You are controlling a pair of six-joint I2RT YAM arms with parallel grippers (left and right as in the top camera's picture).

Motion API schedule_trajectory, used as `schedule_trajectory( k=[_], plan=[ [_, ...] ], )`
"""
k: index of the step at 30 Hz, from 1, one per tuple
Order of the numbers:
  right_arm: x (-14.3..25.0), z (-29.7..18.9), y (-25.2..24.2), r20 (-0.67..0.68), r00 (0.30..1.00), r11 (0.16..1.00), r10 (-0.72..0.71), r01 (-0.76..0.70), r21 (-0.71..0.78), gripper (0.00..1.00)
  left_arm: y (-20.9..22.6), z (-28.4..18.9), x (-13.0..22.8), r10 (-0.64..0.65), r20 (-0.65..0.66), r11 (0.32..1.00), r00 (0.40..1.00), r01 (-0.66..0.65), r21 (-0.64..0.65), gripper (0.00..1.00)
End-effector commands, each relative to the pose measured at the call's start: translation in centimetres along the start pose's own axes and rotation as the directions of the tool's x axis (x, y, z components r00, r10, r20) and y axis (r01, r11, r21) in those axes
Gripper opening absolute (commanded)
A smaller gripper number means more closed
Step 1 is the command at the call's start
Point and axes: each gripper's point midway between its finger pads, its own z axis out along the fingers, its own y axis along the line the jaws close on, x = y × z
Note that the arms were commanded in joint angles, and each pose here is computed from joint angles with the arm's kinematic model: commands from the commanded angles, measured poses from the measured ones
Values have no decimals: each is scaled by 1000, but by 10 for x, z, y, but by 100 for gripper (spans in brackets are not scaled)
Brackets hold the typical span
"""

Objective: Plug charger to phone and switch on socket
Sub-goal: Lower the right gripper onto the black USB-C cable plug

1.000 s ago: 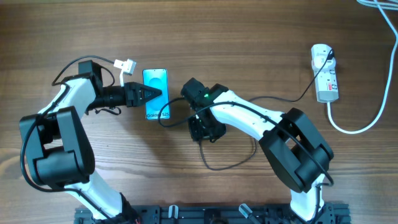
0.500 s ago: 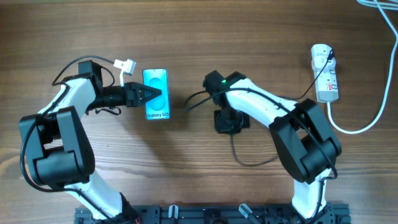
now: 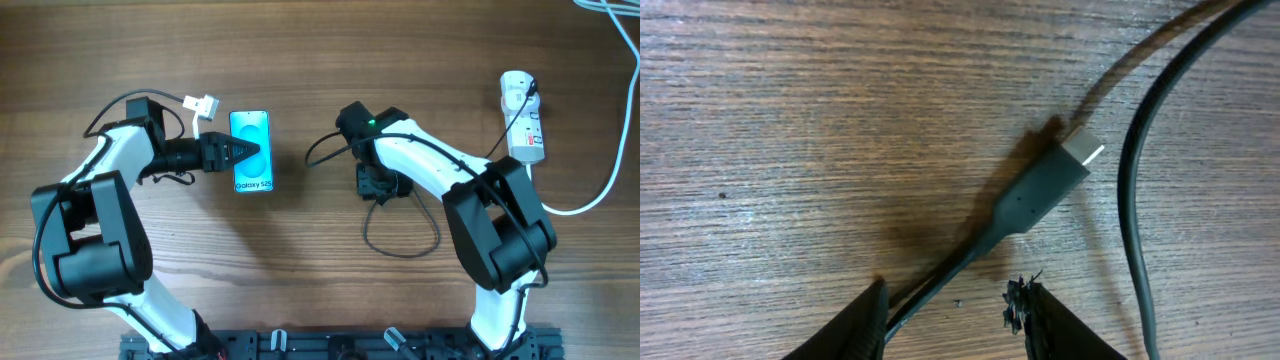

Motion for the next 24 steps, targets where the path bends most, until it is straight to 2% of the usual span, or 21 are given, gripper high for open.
schedule_trajectory(
  k=[1,7,12,18,20,24],
  plan=[
    [9,22,-12,-52,996,995,70,-66,69,52,-3,1,-2,20,13,999,1000,-20,29,4],
    [-1,25,-23,-43,992,992,118,-116,57,53,-3,1,-2,19,13,999,1000,-20,29,4],
    [-2,27,-20,-83,987,990,136,-138,-14,51,-3,1,-2,19,13,999,1000,-20,29,4],
    [-1,27,-19,-86,985,988,151,-153,-18,31,-3,1,-2,19,13,999,1000,-20,29,4],
    [-1,27,-19,-87,985,988,151,-154,-19,27,-3,1,-2,19,13,999,1000,-20,29,4],
    [-5,27,-17,-74,984,986,160,-162,-27,25,-4,1,-2,19,13,999,1000,-20,29,4]
  ],
)
